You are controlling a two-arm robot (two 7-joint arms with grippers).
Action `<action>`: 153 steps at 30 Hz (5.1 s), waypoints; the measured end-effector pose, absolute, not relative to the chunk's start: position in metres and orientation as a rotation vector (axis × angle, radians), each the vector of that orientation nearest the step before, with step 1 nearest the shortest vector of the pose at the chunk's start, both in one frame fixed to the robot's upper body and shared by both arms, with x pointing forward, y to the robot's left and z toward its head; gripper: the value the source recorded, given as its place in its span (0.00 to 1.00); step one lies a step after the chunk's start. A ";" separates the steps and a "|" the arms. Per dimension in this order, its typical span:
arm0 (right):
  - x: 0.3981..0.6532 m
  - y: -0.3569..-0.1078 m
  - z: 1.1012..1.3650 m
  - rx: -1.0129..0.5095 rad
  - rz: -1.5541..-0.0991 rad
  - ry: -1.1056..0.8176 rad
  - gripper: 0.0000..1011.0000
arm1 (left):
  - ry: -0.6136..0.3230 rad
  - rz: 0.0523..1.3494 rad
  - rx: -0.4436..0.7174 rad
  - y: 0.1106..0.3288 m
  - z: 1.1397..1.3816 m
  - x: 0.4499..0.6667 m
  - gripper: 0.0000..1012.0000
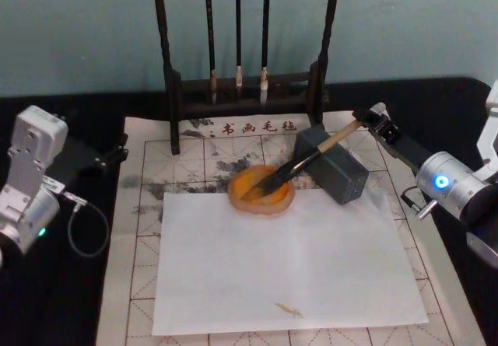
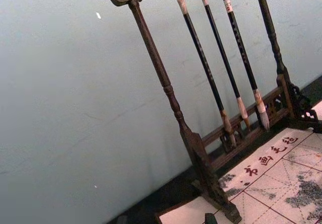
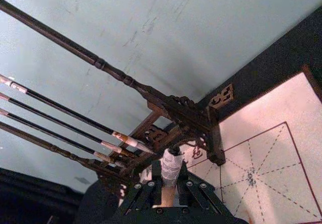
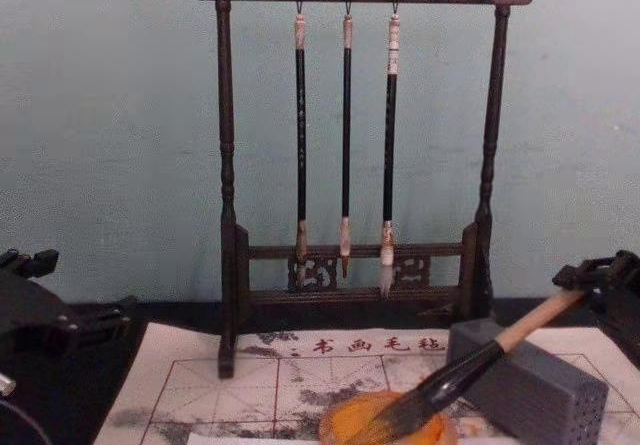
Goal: Pick up the brush from the inkstone, write on the paper, then place the brush back to its original position.
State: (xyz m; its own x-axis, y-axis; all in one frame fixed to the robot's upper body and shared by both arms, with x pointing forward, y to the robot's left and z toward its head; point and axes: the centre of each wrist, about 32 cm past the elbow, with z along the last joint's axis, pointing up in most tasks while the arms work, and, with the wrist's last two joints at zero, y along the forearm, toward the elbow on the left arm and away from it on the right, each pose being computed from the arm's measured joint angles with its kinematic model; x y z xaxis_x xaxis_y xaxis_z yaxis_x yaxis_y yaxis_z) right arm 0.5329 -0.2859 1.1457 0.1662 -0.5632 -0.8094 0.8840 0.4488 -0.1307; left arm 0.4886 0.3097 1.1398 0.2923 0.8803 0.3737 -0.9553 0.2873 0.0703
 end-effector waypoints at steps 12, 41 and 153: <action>0.533 -0.286 1.146 0.417 -1.074 0.924 0.19 | -0.285 1.248 0.304 0.310 1.140 0.489 0.99; 0.536 -0.292 1.157 0.476 -1.049 1.011 0.19 | -0.285 1.248 0.304 0.310 1.140 0.489 0.99; 0.488 -0.321 1.162 0.355 -0.936 0.839 0.19 | -0.285 1.248 0.304 0.310 1.140 0.489 0.99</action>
